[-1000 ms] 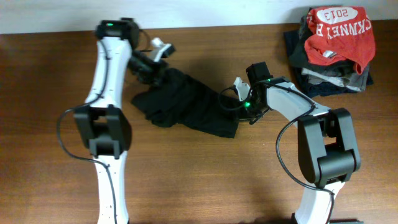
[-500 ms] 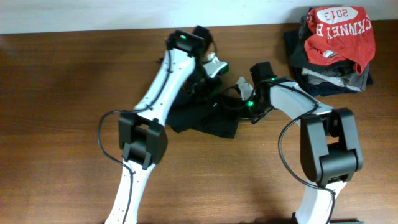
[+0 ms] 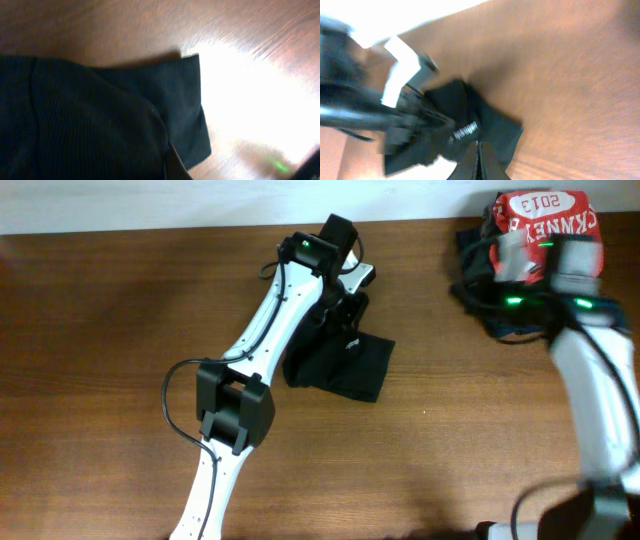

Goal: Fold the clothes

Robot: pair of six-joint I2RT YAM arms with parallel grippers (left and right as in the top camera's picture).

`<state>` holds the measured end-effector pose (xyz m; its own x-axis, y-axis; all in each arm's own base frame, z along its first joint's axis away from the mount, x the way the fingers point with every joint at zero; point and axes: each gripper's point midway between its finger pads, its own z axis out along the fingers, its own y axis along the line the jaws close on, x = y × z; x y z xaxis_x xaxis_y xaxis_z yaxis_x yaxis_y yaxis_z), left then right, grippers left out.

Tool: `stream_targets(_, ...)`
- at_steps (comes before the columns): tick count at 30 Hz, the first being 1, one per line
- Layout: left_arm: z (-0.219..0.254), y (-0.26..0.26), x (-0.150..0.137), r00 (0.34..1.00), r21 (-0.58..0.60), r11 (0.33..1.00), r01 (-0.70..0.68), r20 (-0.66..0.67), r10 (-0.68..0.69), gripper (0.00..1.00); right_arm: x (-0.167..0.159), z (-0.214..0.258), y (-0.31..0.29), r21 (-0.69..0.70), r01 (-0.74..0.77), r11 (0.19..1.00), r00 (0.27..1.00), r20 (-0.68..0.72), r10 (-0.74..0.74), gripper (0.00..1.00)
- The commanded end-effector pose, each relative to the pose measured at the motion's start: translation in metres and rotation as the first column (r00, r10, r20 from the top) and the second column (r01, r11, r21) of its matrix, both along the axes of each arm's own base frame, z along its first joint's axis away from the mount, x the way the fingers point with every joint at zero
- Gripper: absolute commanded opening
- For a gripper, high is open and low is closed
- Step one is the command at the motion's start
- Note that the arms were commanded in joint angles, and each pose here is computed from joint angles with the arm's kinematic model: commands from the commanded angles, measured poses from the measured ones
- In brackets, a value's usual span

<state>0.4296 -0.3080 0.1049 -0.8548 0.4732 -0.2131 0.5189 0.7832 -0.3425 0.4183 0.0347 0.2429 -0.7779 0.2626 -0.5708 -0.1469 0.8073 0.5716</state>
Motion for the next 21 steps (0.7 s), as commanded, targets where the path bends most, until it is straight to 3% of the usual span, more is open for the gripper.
stream_targets(1, 0.008, -0.024, -0.001, 0.998, -0.033, 0.999, 0.03, 0.05, -0.028, 0.01, -0.013, 0.034, -0.027, 0.019, 0.077, 0.997, 0.995, 0.063, -0.078, 0.04)
stream_targets(2, 0.009, -0.03, -0.002, 0.998, -0.039, 0.998, 0.039, 0.06, -0.037, 0.02, -0.016, 0.036, -0.033, 0.019, 0.092, 0.996, 0.994, 0.062, -0.093, 0.04)
stream_targets(3, 0.01, -0.036, -0.004, 0.996, -0.044, 0.998, 0.051, 0.07, -0.048, 0.11, -0.018, 0.037, -0.038, 0.02, 0.105, 0.994, 0.993, 0.057, -0.106, 0.04)
stream_targets(7, 0.013, -0.059, -0.013, 0.99, -0.062, 0.993, 0.098, 0.104, -0.091, 0.92, -0.025, 0.032, -0.051, 0.024, 0.143, 0.989, 0.989, 0.023, -0.143, 0.04)
stream_targets(8, 0.013, -0.064, -0.014, 0.989, -0.068, 0.992, 0.106, 0.113, -0.098, 0.99, -0.025, 0.031, -0.052, 0.024, 0.146, 0.989, 0.989, 0.02, -0.147, 0.04)
stream_targets(14, 0.032, -0.067, 0.001, 0.983, -0.114, 0.989, 0.09, 0.168, -0.07, 0.99, -0.026, 0.031, -0.055, 0.027, 0.154, 0.988, 0.988, 0.017, -0.154, 0.04)
stream_targets(21, 0.125, -0.041, 0.041, 0.947, -0.278, 0.959, 0.053, 0.318, 0.04, 0.99, -0.027, 0.03, -0.055, 0.028, 0.153, 0.988, 0.988, 0.011, -0.154, 0.04)
